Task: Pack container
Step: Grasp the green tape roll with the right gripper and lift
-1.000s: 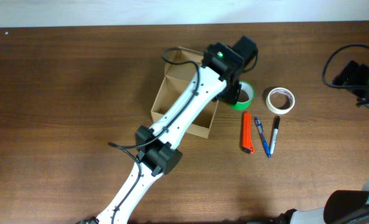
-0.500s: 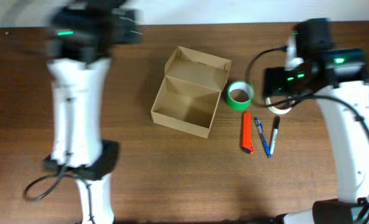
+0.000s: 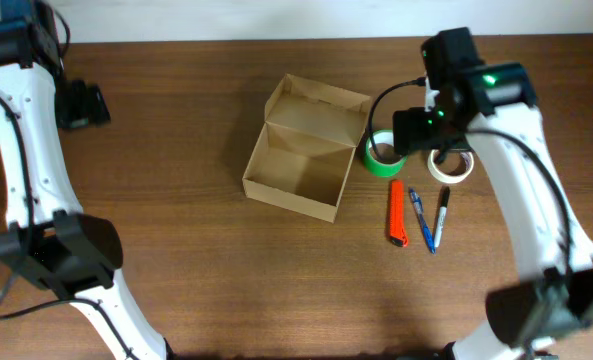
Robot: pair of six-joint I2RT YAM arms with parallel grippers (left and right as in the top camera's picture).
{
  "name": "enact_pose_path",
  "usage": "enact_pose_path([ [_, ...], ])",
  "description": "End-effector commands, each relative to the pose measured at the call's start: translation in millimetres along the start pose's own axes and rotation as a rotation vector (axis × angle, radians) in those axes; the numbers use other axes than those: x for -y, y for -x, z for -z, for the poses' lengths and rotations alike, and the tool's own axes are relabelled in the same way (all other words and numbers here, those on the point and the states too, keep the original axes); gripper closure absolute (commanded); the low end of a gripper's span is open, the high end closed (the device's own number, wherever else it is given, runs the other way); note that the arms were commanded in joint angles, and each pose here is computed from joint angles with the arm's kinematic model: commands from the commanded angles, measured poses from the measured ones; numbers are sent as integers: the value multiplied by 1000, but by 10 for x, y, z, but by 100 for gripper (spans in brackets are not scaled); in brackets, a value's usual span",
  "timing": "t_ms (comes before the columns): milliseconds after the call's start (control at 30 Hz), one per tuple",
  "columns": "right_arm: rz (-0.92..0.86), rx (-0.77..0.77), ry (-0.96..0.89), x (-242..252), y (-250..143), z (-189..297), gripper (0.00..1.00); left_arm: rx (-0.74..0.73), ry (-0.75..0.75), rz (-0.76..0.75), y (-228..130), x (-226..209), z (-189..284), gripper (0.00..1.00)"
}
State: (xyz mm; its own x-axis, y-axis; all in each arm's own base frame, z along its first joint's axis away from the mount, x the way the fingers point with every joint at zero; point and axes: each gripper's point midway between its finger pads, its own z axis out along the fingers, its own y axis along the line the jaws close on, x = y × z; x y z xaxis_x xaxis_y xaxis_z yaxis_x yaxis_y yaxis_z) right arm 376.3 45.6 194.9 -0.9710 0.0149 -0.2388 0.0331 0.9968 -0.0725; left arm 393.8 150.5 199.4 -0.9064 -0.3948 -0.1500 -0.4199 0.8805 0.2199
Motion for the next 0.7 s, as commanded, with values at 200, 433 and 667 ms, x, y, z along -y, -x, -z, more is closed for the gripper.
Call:
enact_pose_path([
  [200, -138, -196, 102, -106, 112, -1058, 13, -202, 9, -36, -409, 70, -787, 0],
  [433, -208, -195, 122, -174, 218, -1381, 13, -236, 14, -45, -499, 76, -853, 0],
  [667, -255, -211, 105, -190, 236, -1684, 23, -236, 14, -45, -499, 77, -852, 0],
])
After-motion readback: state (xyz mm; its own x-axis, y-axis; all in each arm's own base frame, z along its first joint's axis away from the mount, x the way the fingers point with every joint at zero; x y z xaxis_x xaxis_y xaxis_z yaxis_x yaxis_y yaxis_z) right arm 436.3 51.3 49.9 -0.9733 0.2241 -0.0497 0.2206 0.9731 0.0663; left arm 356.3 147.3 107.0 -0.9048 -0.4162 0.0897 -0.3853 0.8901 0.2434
